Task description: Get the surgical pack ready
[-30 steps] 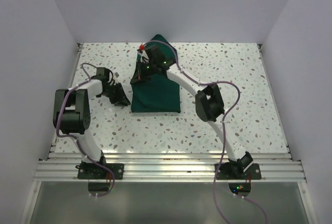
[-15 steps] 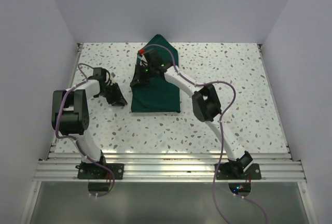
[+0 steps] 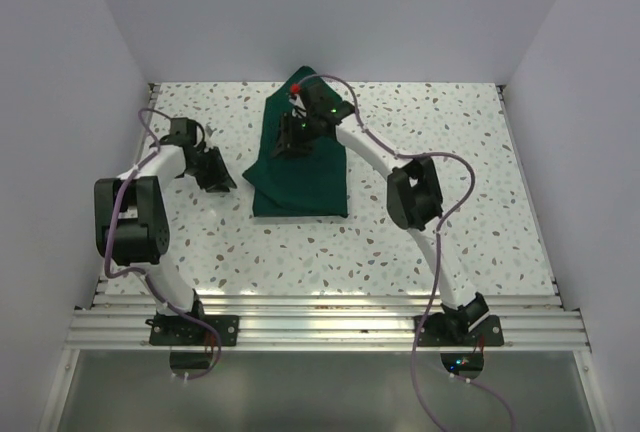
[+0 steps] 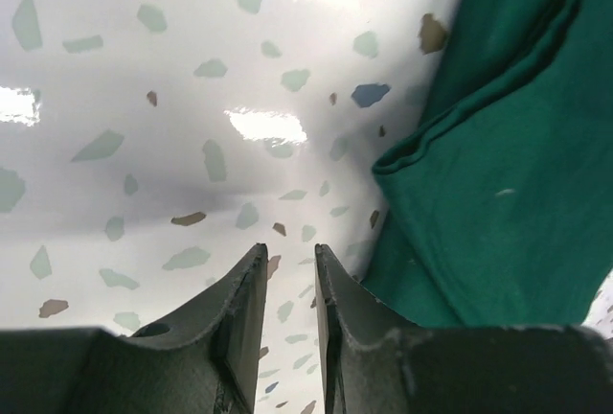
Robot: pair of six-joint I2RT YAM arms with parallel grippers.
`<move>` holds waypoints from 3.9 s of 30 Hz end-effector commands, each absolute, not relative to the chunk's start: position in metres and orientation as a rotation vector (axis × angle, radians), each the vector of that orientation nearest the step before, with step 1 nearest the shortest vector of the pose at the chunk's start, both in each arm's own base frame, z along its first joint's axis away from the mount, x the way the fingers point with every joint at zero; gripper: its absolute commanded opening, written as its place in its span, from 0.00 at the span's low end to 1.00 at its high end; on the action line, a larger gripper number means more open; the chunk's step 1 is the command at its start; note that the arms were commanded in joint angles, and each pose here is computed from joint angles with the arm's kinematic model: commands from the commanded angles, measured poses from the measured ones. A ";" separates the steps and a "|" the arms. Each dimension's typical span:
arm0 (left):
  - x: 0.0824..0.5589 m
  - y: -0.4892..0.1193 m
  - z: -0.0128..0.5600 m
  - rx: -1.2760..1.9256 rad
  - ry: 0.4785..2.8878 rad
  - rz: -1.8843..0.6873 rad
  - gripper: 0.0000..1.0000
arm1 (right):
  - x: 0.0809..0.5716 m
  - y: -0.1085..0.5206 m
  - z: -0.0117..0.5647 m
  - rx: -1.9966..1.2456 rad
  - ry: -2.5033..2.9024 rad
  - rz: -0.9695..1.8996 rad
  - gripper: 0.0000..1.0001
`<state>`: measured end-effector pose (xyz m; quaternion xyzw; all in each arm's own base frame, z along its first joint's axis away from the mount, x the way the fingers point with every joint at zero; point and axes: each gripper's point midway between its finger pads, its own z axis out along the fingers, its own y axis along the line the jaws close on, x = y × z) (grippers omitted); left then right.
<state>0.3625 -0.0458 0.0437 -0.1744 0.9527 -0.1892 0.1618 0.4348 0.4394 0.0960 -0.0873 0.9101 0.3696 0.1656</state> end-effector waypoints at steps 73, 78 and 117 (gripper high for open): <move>0.423 -0.094 0.082 -0.399 2.557 -0.897 0.43 | 0.364 0.384 0.112 -0.377 2.720 1.111 0.03; 0.422 -0.088 0.089 -0.422 2.540 -0.891 0.40 | 0.369 0.396 0.120 -0.366 2.692 1.168 0.03; 0.419 -0.101 0.121 -0.367 2.477 -1.016 0.29 | 0.409 0.465 0.136 -0.237 2.482 1.540 0.01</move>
